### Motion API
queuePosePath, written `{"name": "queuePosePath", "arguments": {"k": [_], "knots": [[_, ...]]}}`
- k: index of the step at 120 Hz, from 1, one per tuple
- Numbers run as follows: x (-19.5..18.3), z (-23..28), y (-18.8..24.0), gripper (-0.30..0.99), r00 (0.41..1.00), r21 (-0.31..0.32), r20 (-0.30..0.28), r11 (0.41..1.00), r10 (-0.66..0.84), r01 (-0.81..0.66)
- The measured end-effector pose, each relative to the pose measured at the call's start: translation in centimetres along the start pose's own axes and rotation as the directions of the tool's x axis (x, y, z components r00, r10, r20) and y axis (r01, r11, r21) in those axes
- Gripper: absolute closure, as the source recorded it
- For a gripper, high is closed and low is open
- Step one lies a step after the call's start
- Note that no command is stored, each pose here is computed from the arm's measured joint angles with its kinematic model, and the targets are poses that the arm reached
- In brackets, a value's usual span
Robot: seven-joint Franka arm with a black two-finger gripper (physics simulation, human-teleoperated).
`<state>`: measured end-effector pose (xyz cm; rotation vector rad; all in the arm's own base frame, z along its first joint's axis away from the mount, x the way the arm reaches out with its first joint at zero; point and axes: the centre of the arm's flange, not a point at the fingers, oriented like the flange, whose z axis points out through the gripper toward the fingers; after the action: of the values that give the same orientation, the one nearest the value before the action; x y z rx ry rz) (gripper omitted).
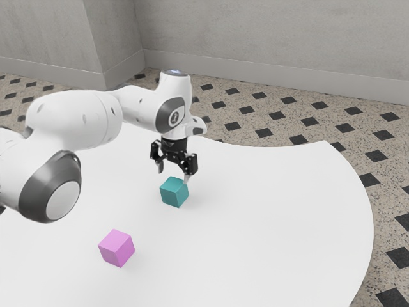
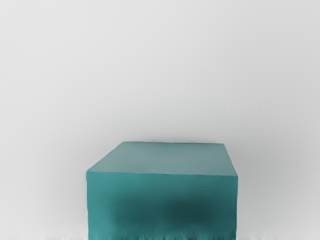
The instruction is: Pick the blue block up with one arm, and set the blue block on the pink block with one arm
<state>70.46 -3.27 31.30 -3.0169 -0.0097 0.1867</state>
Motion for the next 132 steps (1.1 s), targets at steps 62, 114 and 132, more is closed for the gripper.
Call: {"name": "queuePosePath", "arguments": {"k": [62,114,132], "knots": [[0.8,4.5,-0.5,0.00,0.999,-0.048,0.009,0.997,-0.052,0.052],[0.4,7.7,-0.1,0.08,0.997,-0.053,0.048,0.996,-0.068,0.070],[0.4,7.5,-0.2,0.10,0.996,-0.051,0.044,0.996,-0.076,0.078]]}}
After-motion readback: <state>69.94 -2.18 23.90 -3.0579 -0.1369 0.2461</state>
